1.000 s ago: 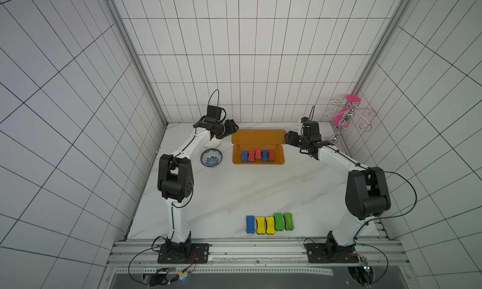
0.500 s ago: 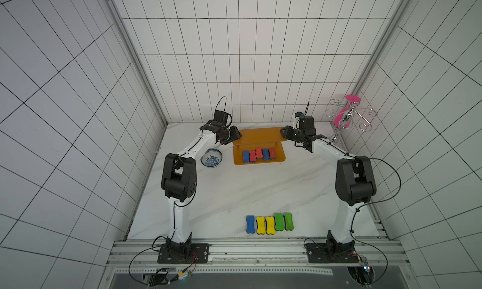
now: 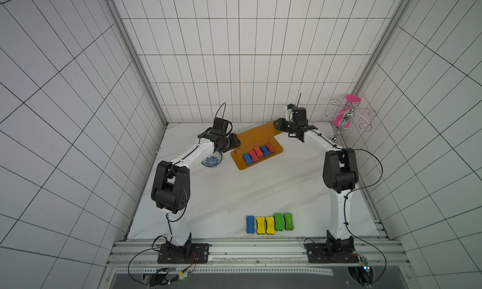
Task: Remove the whiteboard erasers from the shelf
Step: Adjust the shelf at the center of the board.
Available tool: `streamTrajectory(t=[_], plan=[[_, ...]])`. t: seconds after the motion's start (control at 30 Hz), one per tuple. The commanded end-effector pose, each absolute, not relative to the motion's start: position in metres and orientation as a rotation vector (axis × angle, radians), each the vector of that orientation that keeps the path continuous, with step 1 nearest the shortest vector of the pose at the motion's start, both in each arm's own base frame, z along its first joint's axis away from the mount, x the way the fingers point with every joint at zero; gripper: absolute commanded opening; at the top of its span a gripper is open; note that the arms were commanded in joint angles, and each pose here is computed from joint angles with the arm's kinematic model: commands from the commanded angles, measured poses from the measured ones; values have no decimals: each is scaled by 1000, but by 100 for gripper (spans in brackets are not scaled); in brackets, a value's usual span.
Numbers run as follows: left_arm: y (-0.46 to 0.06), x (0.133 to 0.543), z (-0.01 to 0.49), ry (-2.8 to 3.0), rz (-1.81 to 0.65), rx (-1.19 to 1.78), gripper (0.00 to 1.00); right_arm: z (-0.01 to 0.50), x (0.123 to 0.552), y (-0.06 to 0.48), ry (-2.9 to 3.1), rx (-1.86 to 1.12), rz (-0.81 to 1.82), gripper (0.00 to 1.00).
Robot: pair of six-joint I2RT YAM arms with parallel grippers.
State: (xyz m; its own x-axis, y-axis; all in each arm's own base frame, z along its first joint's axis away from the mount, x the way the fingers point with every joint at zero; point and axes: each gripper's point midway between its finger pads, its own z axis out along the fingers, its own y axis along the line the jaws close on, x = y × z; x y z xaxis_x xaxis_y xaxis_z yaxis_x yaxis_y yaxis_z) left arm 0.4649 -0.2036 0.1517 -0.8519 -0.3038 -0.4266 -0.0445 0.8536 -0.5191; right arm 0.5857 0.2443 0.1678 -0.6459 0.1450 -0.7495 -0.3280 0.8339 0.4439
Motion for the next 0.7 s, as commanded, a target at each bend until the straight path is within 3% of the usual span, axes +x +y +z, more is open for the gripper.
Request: streamTrajectory(t=[0.0, 0.17, 0.4, 0.67], plan=[[-191, 470, 154, 2497, -657, -292, 64, 146, 583, 251, 2240, -176, 695, 41], [-178, 476, 179, 2437, -645, -303, 84, 177, 581, 240, 2213, -188, 648, 49], [-189, 455, 201, 2421, -675, -207, 88, 249, 560, 222, 2135, -214, 588, 55], [-220, 431, 188, 2469, -779, -63, 89, 212, 485, 216, 2169, -209, 722, 49]])
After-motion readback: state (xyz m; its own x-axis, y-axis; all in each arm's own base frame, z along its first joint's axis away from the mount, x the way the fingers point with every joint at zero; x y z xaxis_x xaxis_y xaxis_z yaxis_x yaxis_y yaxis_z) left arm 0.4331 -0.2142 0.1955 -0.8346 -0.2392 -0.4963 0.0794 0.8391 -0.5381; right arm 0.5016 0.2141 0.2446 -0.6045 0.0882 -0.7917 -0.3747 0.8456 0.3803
